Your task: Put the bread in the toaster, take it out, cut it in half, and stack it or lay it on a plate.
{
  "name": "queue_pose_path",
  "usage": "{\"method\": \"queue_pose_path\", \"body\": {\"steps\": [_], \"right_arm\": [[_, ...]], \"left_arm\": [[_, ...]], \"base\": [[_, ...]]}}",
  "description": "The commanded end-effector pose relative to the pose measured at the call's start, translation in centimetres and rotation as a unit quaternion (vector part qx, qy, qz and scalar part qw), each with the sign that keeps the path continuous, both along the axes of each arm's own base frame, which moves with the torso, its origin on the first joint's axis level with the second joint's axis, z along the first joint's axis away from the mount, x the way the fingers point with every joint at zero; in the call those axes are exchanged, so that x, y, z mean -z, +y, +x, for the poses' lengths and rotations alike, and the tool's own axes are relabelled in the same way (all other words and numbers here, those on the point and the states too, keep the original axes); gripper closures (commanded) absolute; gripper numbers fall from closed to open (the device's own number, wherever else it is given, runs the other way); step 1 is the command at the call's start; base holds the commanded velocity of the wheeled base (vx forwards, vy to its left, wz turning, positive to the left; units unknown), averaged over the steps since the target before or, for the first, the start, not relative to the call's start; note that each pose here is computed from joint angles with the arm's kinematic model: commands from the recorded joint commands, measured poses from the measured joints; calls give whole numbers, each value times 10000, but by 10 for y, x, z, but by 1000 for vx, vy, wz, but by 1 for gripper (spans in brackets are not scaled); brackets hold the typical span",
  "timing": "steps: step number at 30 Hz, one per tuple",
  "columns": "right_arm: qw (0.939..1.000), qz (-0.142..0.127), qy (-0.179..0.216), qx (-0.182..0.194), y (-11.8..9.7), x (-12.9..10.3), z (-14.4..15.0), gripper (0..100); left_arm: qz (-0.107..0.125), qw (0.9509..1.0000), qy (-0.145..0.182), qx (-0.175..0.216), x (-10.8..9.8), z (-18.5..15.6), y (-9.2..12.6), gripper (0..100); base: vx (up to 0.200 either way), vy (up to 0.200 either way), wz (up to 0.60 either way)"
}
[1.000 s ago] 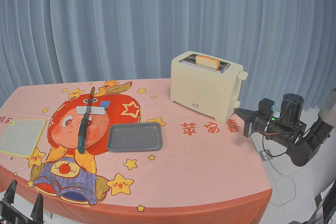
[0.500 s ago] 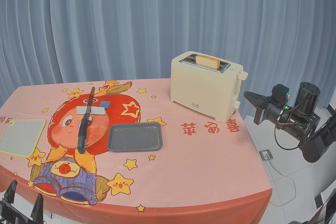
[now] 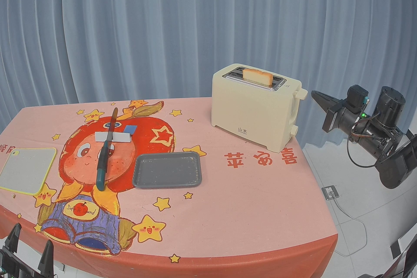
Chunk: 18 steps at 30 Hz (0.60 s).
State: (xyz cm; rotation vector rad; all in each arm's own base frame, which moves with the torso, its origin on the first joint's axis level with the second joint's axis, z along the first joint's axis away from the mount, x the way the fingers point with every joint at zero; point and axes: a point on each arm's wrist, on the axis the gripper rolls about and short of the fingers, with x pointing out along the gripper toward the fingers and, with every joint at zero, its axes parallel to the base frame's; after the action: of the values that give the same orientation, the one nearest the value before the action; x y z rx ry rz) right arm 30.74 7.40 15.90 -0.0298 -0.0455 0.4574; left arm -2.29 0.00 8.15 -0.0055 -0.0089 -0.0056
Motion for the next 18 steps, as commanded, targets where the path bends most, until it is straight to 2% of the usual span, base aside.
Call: {"method": "queue_pose_path", "body": {"steps": [1, 4, 9, 14, 18], "right_arm": [[9999, 37, -82, 88, -3, -2, 11, 100], [9998, 63, -95, 171, -6, 0, 22, 100], [9995, 253, -54, 161, -3, 3, 34, 100], [9993, 316, -140, 155, 1, 24, 56, 100], [9995, 283, -16, 159, 2, 35, 59, 100]], "left_arm": [[-3, 10000, 14, 3, 5, 0, 0, 0], [-3, 10000, 14, 3, 5, 0, 0, 0], [-3, 10000, 14, 3, 5, 0, 0, 0], [-3, 10000, 14, 3, 5, 0, 0, 0], [-3, 10000, 14, 3, 5, 0, 0, 0]], "base": [[0, 0, 0], [0, 0, 0], [0, 0, 0], [0, 0, 0], [0, 0, 0]]}}
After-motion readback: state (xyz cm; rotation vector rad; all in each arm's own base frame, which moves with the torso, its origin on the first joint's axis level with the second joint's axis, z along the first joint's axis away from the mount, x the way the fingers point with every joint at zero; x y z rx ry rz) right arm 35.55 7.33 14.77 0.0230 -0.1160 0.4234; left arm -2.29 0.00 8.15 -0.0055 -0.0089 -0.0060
